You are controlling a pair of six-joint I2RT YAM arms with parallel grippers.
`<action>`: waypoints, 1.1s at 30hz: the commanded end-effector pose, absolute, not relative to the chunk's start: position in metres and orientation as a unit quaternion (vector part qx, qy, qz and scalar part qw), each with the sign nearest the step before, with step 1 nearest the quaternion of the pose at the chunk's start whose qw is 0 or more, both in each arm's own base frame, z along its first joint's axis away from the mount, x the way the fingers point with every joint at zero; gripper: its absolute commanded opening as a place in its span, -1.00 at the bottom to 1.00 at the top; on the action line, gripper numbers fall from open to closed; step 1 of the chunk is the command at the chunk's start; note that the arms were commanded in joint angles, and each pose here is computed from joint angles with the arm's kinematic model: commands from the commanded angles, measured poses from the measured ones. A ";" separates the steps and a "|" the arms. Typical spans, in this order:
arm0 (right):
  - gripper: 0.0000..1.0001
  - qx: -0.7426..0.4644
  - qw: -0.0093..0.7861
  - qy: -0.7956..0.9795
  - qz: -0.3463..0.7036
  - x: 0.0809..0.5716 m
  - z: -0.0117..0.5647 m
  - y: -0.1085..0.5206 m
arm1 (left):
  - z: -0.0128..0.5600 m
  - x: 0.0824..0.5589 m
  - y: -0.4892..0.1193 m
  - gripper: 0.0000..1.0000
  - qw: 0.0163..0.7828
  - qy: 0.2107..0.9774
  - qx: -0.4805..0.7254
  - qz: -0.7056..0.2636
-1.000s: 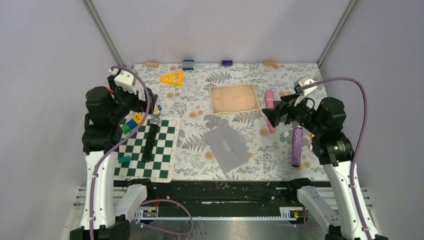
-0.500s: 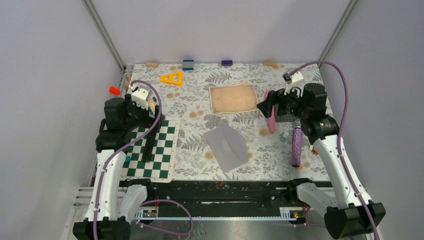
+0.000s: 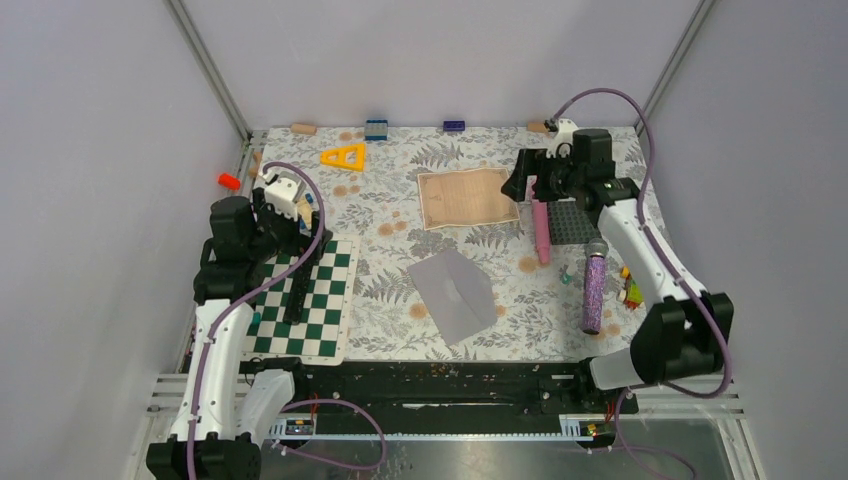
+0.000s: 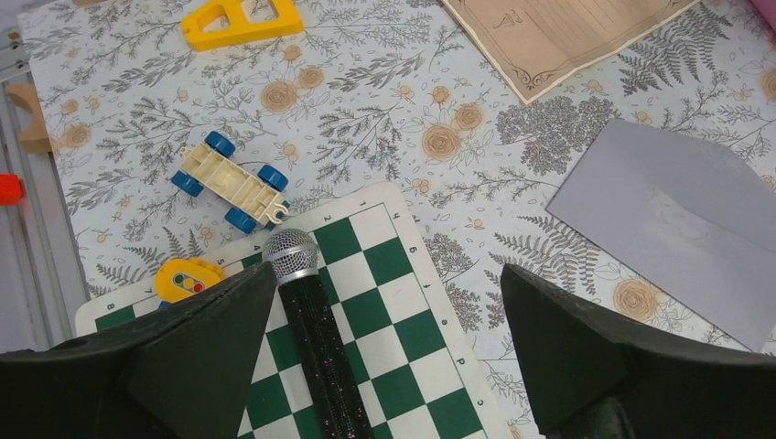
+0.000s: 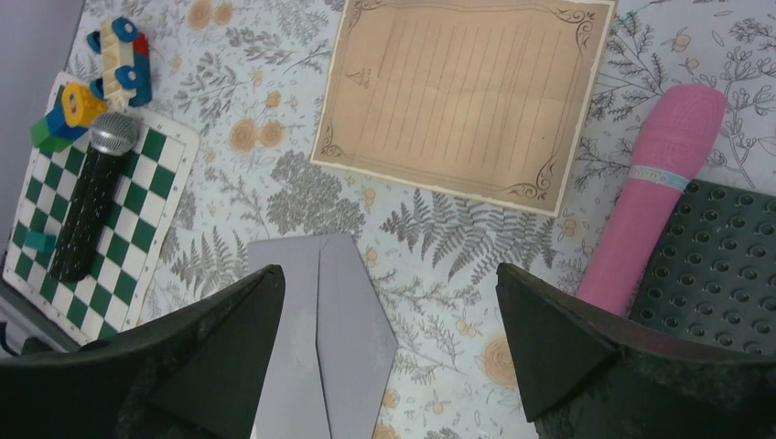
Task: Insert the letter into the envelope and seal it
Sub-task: Pick up the letter from the center of the board.
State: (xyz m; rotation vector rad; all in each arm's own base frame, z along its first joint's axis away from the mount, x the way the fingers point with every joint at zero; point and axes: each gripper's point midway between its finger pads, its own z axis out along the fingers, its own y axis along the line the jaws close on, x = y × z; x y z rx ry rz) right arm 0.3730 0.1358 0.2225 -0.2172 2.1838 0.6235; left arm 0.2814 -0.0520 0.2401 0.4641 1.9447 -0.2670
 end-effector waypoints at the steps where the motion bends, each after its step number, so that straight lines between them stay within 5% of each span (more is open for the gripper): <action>1: 0.85 -0.066 0.404 0.882 0.234 0.403 0.216 0.140 | 0.253 0.286 -0.056 0.97 0.557 0.796 0.204 -0.120; 16: 0.81 -0.027 0.336 0.925 0.176 0.476 0.148 0.139 | 0.250 0.285 -0.064 0.97 0.550 0.795 0.211 -0.144; 33: 0.77 0.007 0.240 0.961 0.137 0.477 0.079 0.138 | 0.253 0.280 -0.068 0.97 0.556 0.787 0.219 -0.150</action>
